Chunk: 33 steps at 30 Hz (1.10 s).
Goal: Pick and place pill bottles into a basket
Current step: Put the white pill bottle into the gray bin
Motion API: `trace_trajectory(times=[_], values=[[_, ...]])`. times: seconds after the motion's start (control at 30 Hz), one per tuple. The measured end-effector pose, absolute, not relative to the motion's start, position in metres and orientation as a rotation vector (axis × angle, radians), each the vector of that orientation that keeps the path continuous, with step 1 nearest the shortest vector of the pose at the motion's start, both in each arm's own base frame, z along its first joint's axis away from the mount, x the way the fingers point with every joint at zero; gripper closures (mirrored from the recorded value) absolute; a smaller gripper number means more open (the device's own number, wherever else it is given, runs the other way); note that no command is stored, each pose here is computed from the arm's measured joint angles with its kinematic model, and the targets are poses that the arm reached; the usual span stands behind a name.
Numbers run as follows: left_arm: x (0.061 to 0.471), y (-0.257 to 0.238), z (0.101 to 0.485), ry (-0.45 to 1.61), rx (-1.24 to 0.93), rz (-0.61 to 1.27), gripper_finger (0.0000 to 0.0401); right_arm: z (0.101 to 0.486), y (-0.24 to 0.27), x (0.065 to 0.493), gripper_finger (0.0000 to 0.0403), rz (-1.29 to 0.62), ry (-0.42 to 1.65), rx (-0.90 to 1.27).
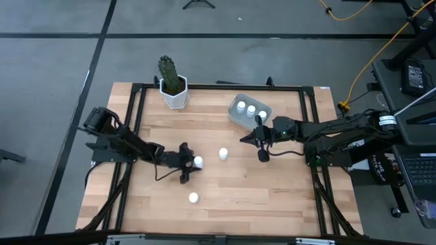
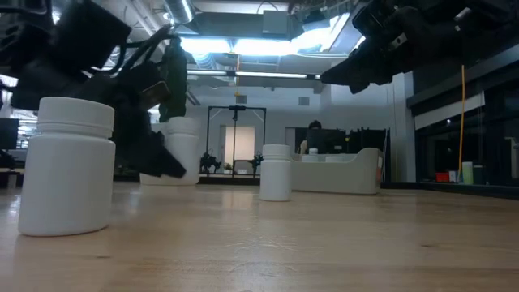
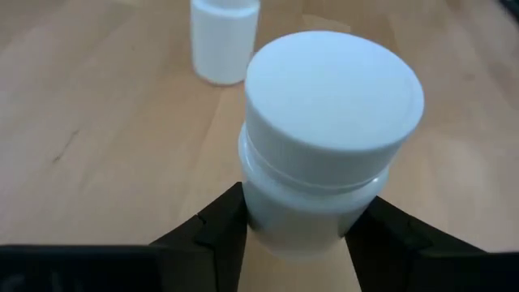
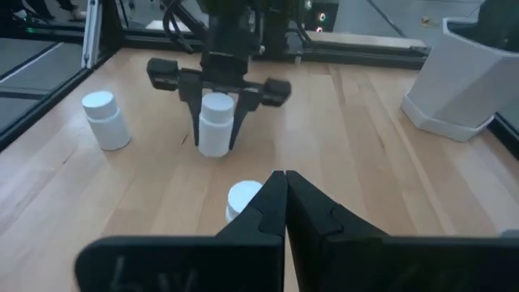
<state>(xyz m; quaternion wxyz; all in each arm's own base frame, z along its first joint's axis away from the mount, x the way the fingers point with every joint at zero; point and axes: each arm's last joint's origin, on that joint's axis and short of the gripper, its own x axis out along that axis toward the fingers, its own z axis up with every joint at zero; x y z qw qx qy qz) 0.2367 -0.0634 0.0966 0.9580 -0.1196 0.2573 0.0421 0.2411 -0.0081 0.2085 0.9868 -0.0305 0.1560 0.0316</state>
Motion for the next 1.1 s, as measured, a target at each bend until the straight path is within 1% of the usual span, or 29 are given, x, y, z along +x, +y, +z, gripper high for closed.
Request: trace_trajectory(times=[0.13,0.47,0.67,0.73,0.87,1.1], values=[[0.242,-0.058,0.105,0.529,-0.246,0.045,0.0235,0.209,-0.008,0.241,0.0395,0.064,0.311,-0.062],[0.26,-0.04,0.142,0.669,-0.097,0.085,0.0235,0.209,-0.008,0.241,0.0395,0.064,0.313,-0.063],[0.269,-0.026,0.162,0.639,-0.041,0.009,0.0235,0.209,-0.008,0.241,0.0395,0.065,0.309,-0.067],[0.27,-0.02,0.169,0.615,-0.038,0.019,0.0235,0.209,-0.008,0.241,0.0394,0.067,0.303,-0.083],[0.272,-0.009,0.178,0.578,-0.047,0.057,0.0235,0.21,-0.008,0.241,0.0377,0.072,0.302,-0.115],[0.281,0.006,0.194,0.527,-0.001,0.075,0.0235,0.213,-0.008,0.243,0.0328,0.07,0.26,-0.12]])
